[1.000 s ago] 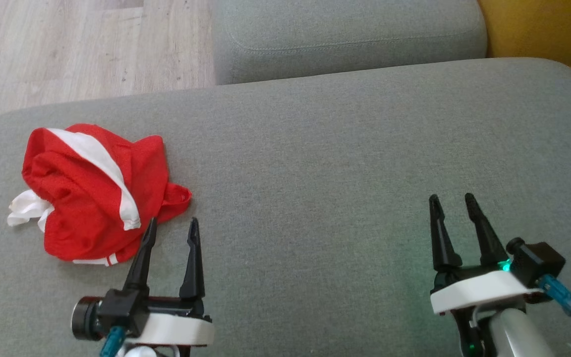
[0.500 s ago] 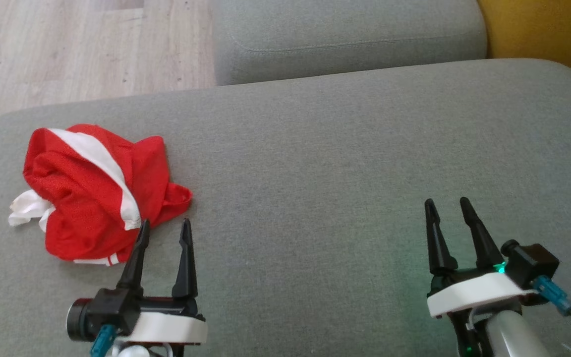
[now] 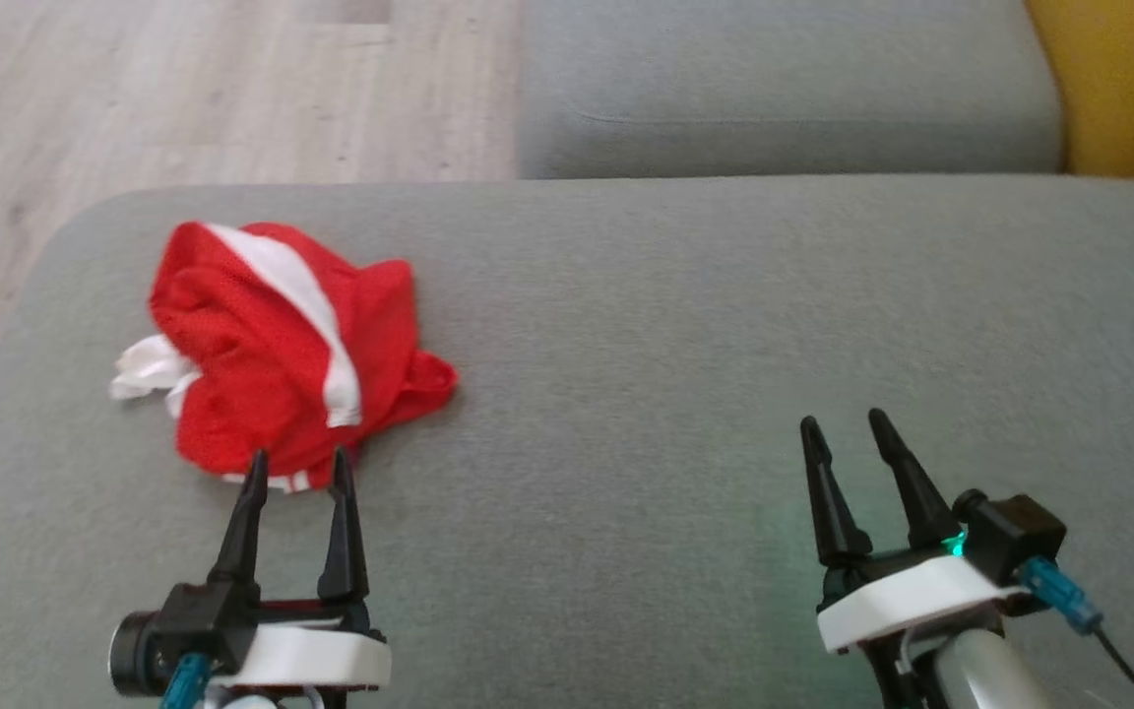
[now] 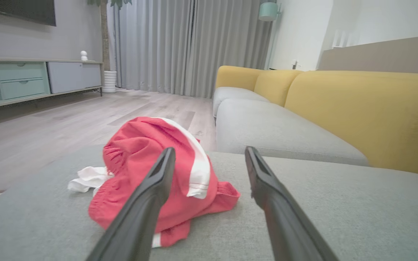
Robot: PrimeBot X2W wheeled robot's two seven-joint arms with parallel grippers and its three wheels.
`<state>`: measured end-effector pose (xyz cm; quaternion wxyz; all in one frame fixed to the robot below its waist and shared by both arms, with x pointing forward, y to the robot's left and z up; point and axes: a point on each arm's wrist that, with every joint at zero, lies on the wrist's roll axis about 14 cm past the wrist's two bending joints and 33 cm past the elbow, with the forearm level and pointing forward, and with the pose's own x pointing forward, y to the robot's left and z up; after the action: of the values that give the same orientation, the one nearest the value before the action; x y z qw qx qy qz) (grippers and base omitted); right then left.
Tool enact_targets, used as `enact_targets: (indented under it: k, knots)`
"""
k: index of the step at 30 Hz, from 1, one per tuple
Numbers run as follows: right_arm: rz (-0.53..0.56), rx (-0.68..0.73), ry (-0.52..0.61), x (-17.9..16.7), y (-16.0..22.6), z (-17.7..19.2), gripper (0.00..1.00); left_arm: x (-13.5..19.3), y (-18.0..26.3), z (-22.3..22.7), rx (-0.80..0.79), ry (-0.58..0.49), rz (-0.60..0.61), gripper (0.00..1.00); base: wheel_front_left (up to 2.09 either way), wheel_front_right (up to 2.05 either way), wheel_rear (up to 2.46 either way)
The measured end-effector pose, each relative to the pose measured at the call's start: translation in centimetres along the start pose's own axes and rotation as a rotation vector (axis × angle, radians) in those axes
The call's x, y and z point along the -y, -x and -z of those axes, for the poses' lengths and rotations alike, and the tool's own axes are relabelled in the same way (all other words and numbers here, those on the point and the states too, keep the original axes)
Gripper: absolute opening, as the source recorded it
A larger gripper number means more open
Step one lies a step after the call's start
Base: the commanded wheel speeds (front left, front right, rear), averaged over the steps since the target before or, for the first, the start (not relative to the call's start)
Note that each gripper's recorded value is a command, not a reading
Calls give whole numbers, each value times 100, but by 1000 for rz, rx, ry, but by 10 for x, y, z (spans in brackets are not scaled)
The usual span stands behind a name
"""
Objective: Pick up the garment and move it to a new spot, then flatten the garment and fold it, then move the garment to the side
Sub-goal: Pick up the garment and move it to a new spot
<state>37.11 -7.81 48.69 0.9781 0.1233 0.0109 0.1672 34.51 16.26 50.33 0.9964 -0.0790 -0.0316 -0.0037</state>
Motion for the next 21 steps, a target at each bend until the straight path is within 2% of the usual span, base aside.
enact_targets:
  k: [9,21]
  knots:
    - [-142,-25,-13,-46,-12,7,100,-43,32,-3,12,-8,-145,100,0,0,0]
    - [-286,-79,-29,-94,-12,23,100,-80,65,-10,37,-16,-284,100,0,0,0]
